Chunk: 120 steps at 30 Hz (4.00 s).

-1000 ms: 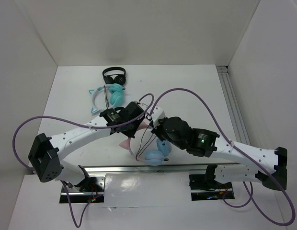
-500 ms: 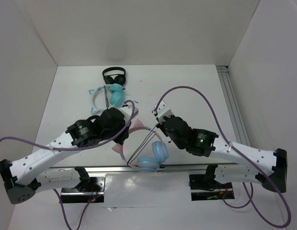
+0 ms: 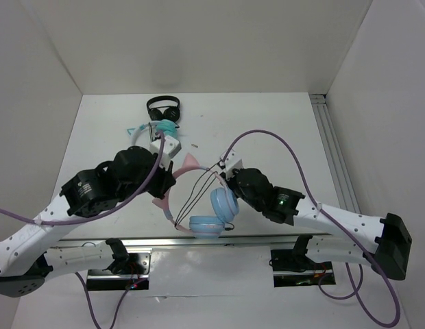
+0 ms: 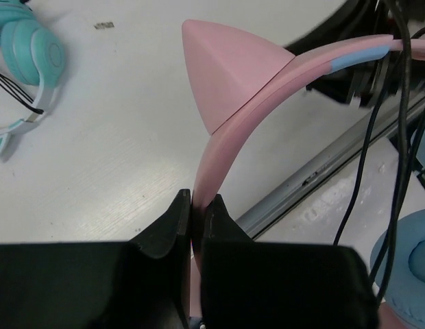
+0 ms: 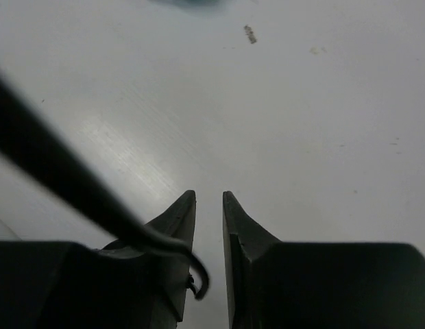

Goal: Wrap the headphones

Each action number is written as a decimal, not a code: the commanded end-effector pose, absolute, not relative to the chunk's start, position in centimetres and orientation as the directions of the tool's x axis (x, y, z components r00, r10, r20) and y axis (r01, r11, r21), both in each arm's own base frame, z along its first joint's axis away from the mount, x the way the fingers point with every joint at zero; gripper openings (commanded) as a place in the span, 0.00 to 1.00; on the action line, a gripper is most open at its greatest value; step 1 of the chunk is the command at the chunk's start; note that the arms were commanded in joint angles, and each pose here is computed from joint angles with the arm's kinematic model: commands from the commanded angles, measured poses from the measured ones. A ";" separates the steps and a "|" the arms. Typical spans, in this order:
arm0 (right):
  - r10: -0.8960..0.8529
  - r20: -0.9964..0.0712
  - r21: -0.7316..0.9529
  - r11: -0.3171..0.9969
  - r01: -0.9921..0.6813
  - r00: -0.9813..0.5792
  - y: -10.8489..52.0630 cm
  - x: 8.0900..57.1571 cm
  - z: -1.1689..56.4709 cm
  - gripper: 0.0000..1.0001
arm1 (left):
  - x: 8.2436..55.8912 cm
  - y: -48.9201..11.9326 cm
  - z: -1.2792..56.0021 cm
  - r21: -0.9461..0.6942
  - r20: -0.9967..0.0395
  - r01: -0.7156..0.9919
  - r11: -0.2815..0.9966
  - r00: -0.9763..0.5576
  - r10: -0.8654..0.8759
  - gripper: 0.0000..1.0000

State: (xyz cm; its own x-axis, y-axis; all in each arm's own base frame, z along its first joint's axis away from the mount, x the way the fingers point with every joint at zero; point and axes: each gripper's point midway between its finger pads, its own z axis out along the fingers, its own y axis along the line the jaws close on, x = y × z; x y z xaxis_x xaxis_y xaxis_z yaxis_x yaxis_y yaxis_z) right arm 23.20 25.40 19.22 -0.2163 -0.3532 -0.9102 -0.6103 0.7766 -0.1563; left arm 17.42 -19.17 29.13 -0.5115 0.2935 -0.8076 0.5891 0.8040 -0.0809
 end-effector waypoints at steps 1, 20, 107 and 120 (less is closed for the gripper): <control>-0.204 -0.965 -0.031 0.707 -0.706 -0.163 28.8 22.3 20.8 0.30 | 18.7 -19.6 34.7 -0.194 -0.897 0.518 0.833 -0.438 0.063 0.00; 0.004 -0.955 0.289 0.239 -0.927 -0.297 33.0 17.8 19.2 0.22 | 20.9 -17.9 36.5 -0.392 -0.901 0.335 0.857 -0.329 -0.283 0.00; 0.245 -0.898 0.425 0.697 -0.578 -0.365 25.6 27.7 23.0 0.84 | 13.5 -7.6 22.2 -0.293 -0.604 -0.329 0.898 -0.664 -0.441 0.00; 0.217 -0.911 0.394 0.706 -0.588 -0.351 25.2 27.4 23.4 0.84 | 15.3 -8.7 18.2 -0.143 -0.551 -0.378 0.915 -0.737 -0.391 0.00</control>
State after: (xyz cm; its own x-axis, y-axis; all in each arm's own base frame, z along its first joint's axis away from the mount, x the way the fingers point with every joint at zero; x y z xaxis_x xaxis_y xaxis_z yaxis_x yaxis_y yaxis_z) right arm 27.33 25.17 22.82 -0.3750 0.2329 -0.8973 -0.5769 0.6991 0.4226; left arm 13.34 -7.62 17.92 -0.7705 -0.3527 -0.5310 -0.3648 0.9271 -0.0865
